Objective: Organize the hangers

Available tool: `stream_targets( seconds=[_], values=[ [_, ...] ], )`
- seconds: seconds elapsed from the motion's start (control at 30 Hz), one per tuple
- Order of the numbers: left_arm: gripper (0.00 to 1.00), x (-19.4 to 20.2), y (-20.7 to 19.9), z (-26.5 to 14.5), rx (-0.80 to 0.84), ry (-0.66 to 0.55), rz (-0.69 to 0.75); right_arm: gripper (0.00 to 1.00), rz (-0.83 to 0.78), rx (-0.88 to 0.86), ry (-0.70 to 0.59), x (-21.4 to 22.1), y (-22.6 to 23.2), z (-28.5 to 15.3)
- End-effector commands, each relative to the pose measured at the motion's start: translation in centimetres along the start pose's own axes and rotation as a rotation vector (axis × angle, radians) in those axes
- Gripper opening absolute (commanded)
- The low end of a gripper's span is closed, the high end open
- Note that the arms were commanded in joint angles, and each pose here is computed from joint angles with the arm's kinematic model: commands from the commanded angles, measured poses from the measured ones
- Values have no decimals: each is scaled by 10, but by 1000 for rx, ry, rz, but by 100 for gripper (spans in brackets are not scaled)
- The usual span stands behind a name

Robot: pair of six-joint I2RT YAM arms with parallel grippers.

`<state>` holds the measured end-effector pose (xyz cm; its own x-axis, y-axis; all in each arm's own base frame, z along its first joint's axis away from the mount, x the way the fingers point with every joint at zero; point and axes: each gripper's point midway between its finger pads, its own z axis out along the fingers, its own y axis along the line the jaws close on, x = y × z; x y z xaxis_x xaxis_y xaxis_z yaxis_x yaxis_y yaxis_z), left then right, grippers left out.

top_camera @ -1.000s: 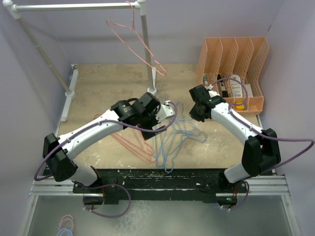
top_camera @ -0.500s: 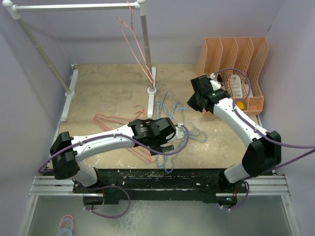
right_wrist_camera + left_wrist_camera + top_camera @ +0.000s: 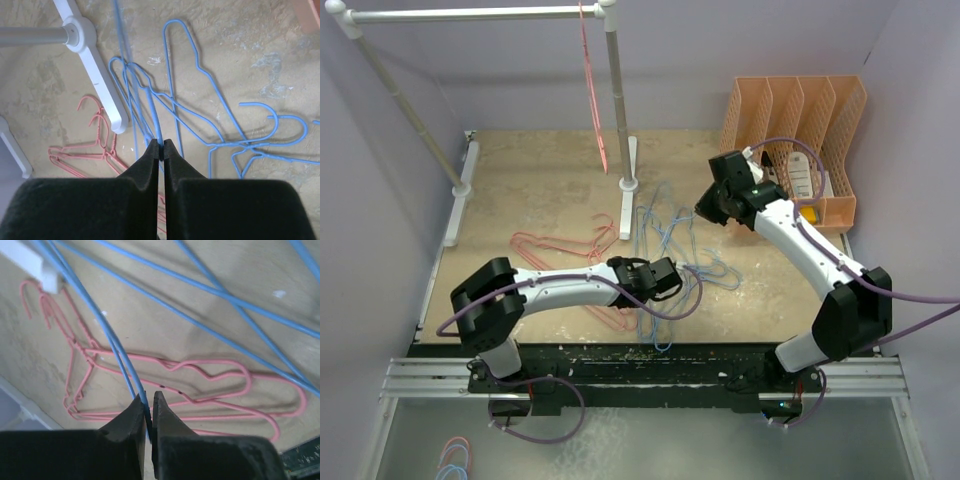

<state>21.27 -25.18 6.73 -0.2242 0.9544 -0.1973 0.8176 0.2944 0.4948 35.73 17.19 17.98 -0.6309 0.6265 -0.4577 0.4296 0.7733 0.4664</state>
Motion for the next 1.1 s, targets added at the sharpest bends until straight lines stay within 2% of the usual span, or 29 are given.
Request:
stream_targets(
  seconds=[0.0, 0.17, 0.2, 0.27, 0.33, 0.37, 0.47, 0.67, 0.8, 0.9, 1.07],
  values=[
    [0, -14, 24, 2, -64, -41, -53, 0, 29, -161, -5, -11, 34, -30],
    [0, -19, 52, -23, -102, -106, -95, 1, -36, -274, -27, -21, 59, -46],
    [0, -18, 60, -29, -112, -118, -108, 9, -64, -297, -30, -24, 66, -49],
    [0, -11, 76, -41, -124, -135, -136, 41, -132, -351, -41, -33, 85, -60],
    [0, -3, 83, -52, -68, -165, -151, 83, -150, -373, -85, -50, 99, -74],
    [0, 2, 84, -56, -41, -178, -161, 97, -151, -388, -116, -60, 107, -83],
    [0, 28, 88, -61, 26, -156, -188, 100, -145, -440, -229, -93, 129, -116],
    [0, 76, 130, -93, 30, -166, -403, 100, -132, -495, -394, -140, 150, -174],
    [0, 104, 156, -116, -48, -185, -534, 100, -126, -481, -442, -152, 145, -183],
    [0, 112, 160, -133, -17, -241, -622, 100, -126, -481, -444, -153, 144, -181],
    [0, 124, 152, -155, 42, -274, -642, 100, -128, -474, -395, -144, 143, -164]
  ],
)
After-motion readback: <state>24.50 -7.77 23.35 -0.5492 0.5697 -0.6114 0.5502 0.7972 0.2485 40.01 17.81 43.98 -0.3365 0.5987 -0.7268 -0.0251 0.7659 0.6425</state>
